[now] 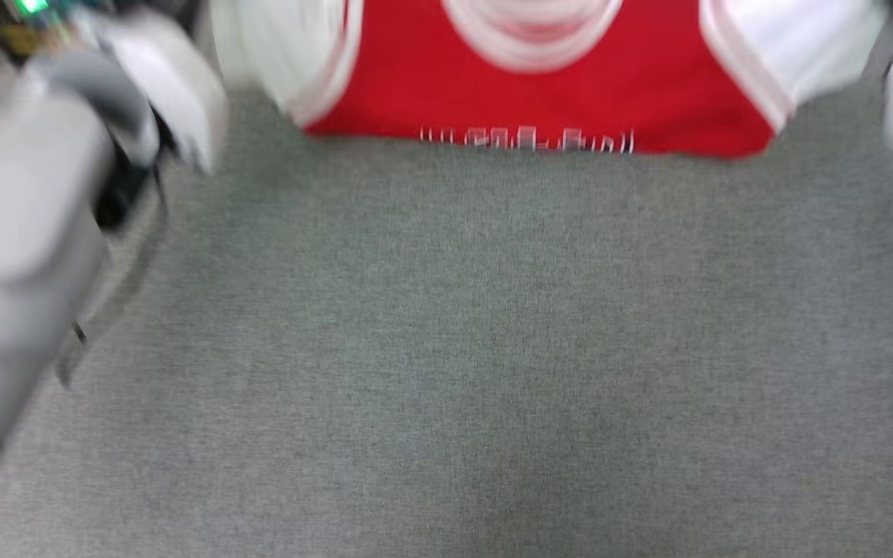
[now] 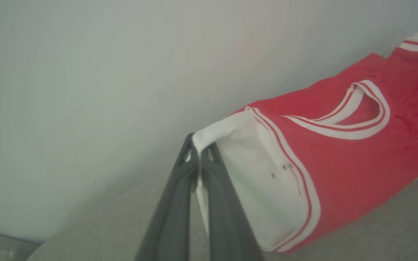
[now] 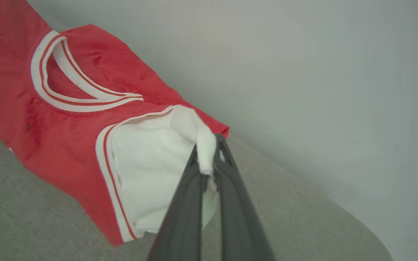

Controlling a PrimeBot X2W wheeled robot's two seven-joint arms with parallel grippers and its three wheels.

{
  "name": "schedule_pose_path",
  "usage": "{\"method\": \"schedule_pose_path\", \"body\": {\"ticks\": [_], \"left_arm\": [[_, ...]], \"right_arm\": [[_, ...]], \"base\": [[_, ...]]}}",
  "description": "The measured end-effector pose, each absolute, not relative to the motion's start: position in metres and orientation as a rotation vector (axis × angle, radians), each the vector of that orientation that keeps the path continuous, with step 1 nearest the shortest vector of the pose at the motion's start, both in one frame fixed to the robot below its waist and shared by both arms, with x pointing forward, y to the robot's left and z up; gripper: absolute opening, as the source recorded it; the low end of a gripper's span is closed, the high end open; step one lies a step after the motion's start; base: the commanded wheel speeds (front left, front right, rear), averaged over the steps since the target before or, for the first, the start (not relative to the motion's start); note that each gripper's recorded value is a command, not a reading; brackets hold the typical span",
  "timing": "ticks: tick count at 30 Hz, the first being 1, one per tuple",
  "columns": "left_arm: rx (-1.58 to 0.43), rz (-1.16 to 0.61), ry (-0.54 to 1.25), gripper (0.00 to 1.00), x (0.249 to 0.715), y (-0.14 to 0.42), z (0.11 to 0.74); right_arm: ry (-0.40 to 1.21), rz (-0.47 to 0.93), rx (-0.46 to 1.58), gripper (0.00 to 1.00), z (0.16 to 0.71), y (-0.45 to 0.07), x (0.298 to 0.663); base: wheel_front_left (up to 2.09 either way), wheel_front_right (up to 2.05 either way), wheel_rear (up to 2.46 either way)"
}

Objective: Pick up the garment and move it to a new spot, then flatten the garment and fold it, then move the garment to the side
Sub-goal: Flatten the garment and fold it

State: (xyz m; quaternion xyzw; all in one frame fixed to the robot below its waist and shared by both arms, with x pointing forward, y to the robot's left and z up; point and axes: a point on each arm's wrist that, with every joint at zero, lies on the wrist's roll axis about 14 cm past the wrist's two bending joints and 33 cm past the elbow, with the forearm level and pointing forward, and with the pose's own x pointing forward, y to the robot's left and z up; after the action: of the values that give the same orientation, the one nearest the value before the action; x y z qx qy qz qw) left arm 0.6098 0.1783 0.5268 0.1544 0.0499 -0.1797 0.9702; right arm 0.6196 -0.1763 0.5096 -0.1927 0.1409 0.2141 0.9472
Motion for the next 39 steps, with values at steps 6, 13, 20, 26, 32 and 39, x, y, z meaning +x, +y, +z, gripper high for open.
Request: {"method": "schedule_pose_path", "body": {"ticks": [6, 13, 20, 26, 32, 39], "left_arm": [[0.233, -0.358, 0.188, 0.0, 0.546, 0.182, 0.489], [0.175, -0.329, 0.294, 0.0, 0.467, 0.196, 0.458], [0.138, -0.275, 0.406, 0.0, 0.391, 0.207, 0.431], [0.108, -0.241, 0.489, 0.0, 0.337, 0.217, 0.414], [0.079, -0.212, 0.574, 0.0, 0.292, 0.222, 0.4], [0.058, -0.218, 0.627, 0.0, 0.271, 0.216, 0.392]], "right_arm": [[0.347, 0.49, -0.314, 0.0, 0.478, -0.171, 0.564], [0.425, 0.514, -0.267, 0.0, 0.452, -0.182, 0.494], [0.552, 0.478, -0.241, 0.0, 0.426, -0.21, 0.419], [0.657, 0.425, -0.198, 0.0, 0.402, -0.232, 0.357], [0.769, 0.405, -0.162, 0.0, 0.382, -0.239, 0.301], [0.853, 0.382, -0.138, 0.27, 0.375, -0.242, 0.274]], "base": [[0.0, 0.0, 0.0], [0.0, 0.0, 0.0], [0.0, 0.0, 0.0], [0.0, 0.0, 0.0], [0.0, 0.0, 0.0], [0.0, 0.0, 0.0]]}}
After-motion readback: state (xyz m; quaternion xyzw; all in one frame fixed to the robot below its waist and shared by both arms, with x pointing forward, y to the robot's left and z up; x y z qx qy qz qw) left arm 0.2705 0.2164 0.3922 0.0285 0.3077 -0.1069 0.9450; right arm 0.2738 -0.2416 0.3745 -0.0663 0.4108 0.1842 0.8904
